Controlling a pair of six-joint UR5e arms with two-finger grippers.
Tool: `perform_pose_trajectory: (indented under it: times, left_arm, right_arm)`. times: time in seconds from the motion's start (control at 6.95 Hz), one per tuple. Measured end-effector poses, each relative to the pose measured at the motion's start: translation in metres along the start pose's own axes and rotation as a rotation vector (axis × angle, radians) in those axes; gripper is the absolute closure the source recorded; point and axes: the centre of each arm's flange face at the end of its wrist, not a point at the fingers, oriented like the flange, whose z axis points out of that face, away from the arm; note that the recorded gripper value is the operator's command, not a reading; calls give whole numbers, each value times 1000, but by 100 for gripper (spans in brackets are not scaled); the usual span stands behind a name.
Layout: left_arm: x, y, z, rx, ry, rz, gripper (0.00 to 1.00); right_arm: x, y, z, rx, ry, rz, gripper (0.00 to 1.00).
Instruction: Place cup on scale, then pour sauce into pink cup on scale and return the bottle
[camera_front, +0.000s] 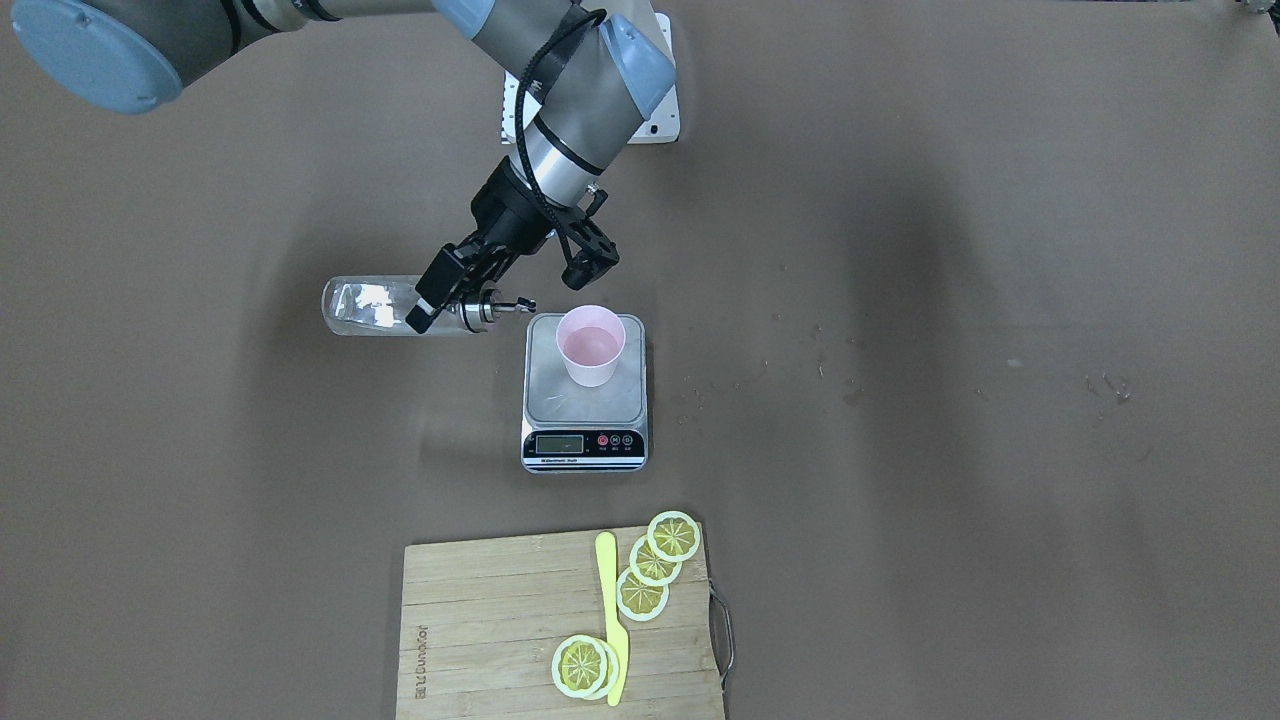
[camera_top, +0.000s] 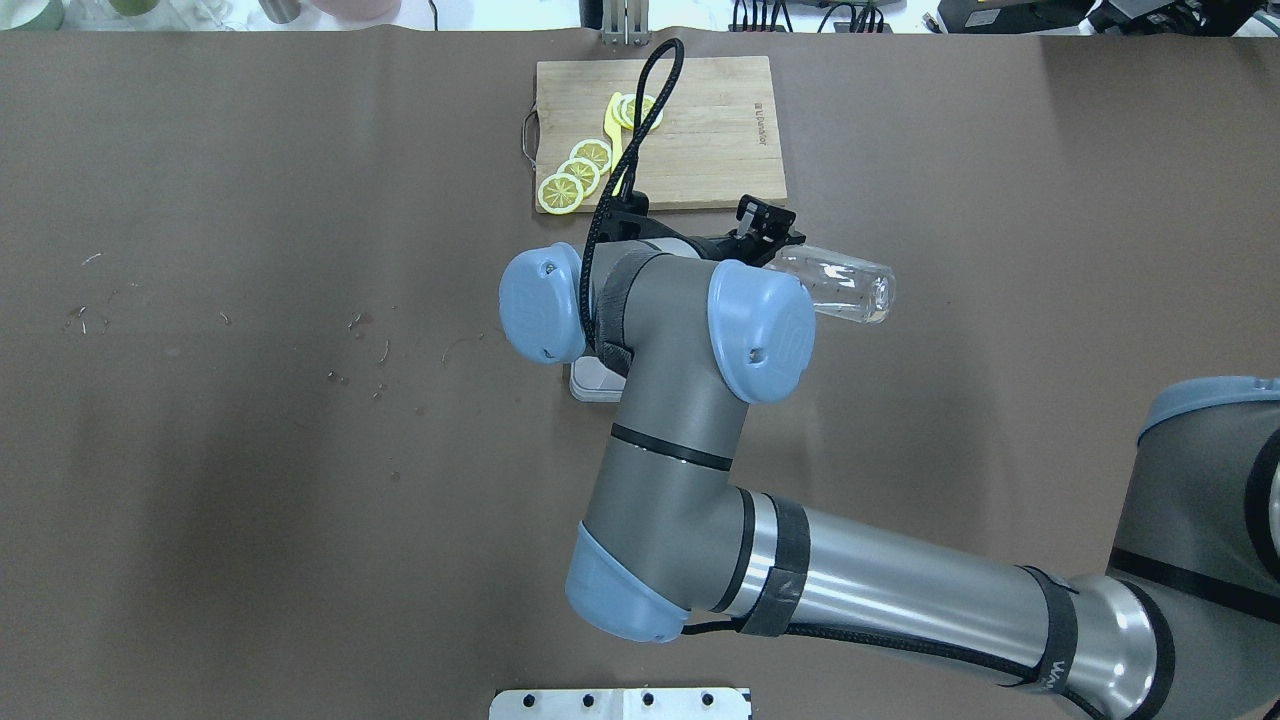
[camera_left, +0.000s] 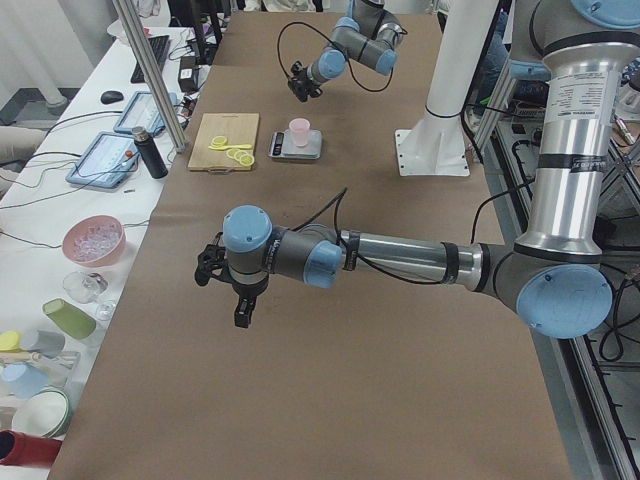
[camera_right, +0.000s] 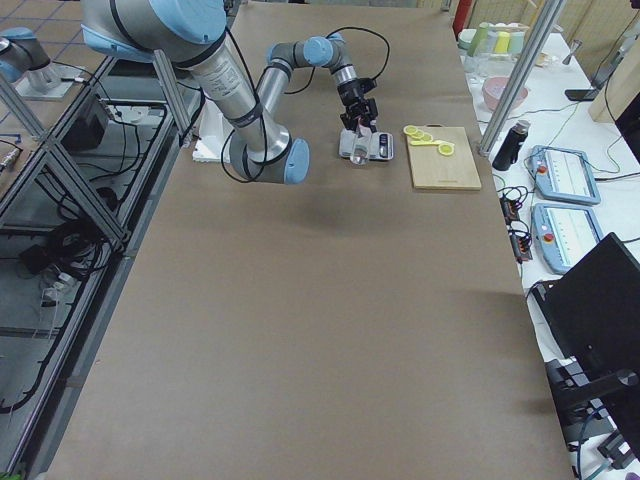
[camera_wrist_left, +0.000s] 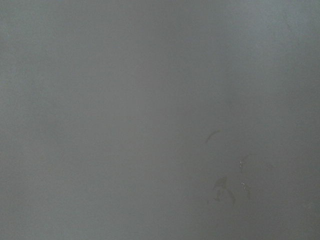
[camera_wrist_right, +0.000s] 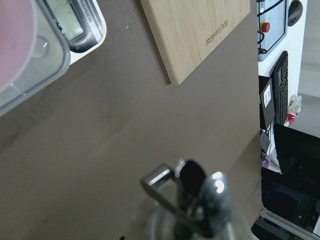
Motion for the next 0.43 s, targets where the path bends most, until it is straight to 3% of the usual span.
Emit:
perform_pose_trajectory:
  times: [0.43]
  left_arm:
    - [-2,1,2,-5,7,-6,3]
  right_arm:
    - [-19,-20,-10,-17,24,-34,100]
